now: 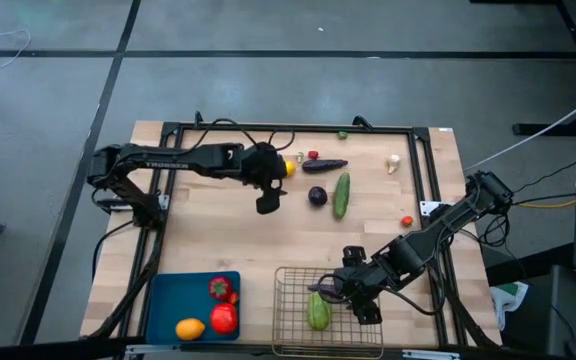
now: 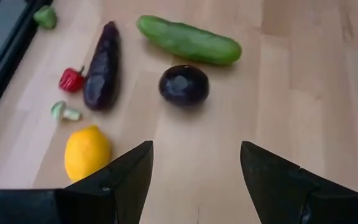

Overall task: Sort produce into baskets
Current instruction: Put the lemon into the blue bin

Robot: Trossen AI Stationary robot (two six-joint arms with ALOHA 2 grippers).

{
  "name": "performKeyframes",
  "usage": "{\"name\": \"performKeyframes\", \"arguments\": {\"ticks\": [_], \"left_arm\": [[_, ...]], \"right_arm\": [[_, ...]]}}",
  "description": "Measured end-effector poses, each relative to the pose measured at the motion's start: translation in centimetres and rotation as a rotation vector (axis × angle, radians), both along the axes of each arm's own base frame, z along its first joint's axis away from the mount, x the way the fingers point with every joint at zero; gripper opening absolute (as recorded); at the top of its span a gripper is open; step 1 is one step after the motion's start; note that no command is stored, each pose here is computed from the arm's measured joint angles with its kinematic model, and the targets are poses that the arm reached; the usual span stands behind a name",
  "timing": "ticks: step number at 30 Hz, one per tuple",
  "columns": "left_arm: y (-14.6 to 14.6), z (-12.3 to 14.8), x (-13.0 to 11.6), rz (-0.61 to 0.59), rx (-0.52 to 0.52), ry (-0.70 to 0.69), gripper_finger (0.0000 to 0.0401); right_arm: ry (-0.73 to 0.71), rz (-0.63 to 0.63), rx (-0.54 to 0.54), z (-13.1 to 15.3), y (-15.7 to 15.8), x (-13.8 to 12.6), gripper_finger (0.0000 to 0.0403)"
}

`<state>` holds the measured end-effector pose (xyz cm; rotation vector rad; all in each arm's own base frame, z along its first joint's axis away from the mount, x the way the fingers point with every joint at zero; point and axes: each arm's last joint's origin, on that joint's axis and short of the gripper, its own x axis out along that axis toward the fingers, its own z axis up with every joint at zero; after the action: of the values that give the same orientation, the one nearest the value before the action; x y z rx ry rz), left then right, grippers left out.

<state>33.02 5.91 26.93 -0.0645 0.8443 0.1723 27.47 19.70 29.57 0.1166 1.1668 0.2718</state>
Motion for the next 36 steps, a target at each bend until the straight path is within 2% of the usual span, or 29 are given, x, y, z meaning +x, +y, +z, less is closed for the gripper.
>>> {"name": "performKeyframes", "arguments": {"ticks": [7,12,27,36], "left_arm": [[-0.1,-0.3,0.4,0.026,-0.027,-0.01,0.0238],[-0.2,-0.3,0.4,-0.014,0.005,-0.008,0.0238],[-0.1,-0.3,0.3,-0.02,0.004,0.0,0.0238],[2.3,-0.5,0.4,0.029,0.036,-0.024,0.0238]], "right_arm": [[0.0,0.0,0.0,0.0,0.0,0.0,0.0351],[0.0,0.0,0.0,0.0,0.0,0.0,0.0351],[0.002,0.001,0.0,0.0,0.0,0.0,0.0351],[0.045,0.016,-0.034,0.5,-1.0,-0.9,0.0351]]}}
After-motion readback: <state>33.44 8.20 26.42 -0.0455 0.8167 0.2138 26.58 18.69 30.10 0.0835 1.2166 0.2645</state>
